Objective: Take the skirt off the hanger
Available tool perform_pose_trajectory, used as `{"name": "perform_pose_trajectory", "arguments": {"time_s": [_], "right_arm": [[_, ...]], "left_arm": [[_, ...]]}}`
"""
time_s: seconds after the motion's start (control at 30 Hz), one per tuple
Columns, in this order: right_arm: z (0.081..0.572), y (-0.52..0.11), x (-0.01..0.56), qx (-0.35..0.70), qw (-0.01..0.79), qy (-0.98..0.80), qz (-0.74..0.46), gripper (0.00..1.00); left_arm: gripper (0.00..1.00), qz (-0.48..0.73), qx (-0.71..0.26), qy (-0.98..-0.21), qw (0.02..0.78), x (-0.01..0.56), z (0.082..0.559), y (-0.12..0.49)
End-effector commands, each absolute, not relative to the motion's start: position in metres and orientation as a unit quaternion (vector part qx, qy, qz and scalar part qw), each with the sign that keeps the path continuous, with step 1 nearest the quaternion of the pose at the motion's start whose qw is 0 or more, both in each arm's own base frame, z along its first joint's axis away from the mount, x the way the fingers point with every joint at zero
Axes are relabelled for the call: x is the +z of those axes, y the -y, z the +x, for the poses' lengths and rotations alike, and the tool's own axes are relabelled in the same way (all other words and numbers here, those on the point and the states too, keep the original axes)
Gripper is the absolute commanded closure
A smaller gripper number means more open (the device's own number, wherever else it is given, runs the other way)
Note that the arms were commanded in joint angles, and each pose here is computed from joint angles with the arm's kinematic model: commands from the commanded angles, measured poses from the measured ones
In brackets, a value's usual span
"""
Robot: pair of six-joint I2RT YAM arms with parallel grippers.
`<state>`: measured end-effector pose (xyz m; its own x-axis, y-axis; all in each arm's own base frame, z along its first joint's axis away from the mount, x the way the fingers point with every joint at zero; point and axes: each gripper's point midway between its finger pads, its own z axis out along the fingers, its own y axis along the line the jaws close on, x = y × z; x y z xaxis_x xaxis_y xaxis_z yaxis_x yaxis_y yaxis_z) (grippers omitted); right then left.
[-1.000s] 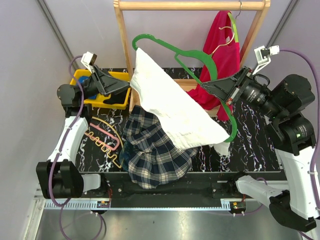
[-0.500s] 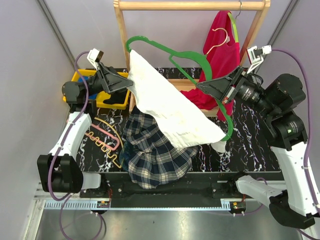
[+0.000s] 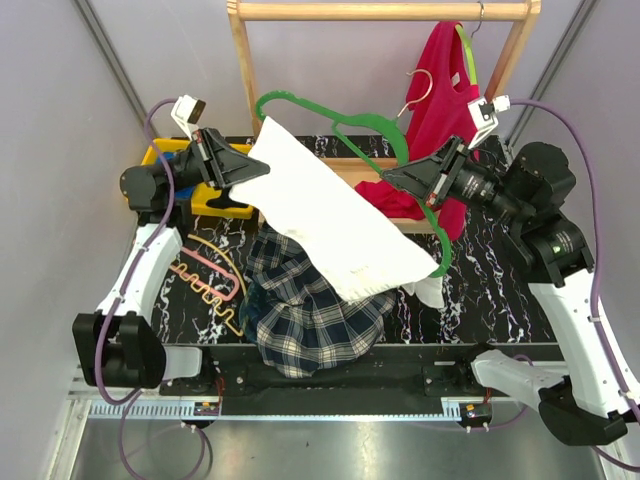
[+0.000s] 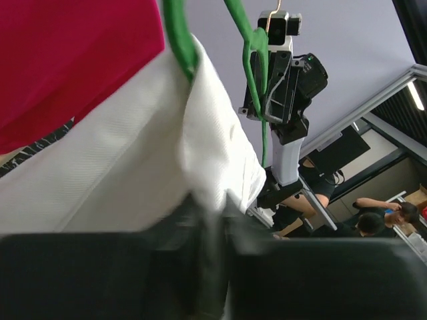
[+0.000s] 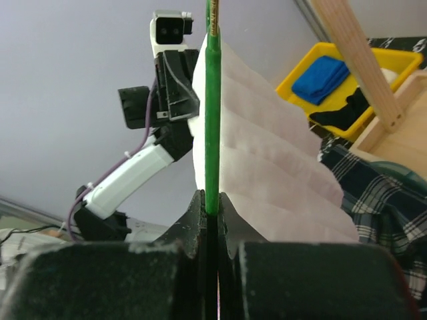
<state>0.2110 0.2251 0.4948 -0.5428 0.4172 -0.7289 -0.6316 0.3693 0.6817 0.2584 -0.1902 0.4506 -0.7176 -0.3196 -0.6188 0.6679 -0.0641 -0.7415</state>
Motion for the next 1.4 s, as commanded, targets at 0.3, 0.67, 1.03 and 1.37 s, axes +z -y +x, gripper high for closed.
{"name": "perform_pose_trajectory", "arguments": {"time_s": [0.3, 0.67, 1.03, 1.37], "right_arm": [[0.222, -0.162, 0.556, 0.359, 0.659, -0.652, -0.108, 1.00], [0.228, -0.100, 0.542, 0.189, 0.708, -0.676, -0.071, 1.00], [0.226, -0.065, 0.542, 0.106, 0.723, -0.681, -0.045, 1.00], [0.217, -0.049, 0.549, 0.073, 0.736, -0.672, -0.042, 1.00]], "left_arm": [[1.00, 0.221, -0.589, -0.706, 0.325, 0.369, 0.209, 0.190], [1.00, 0.149, -0.564, -0.752, 0.306, 0.327, 0.229, 0.164], [1.00, 0.091, -0.463, -0.812, 0.342, 0.308, 0.265, 0.122], [1.00, 0.118, -0.379, -0.860, 0.321, 0.288, 0.261, 0.135]]}}
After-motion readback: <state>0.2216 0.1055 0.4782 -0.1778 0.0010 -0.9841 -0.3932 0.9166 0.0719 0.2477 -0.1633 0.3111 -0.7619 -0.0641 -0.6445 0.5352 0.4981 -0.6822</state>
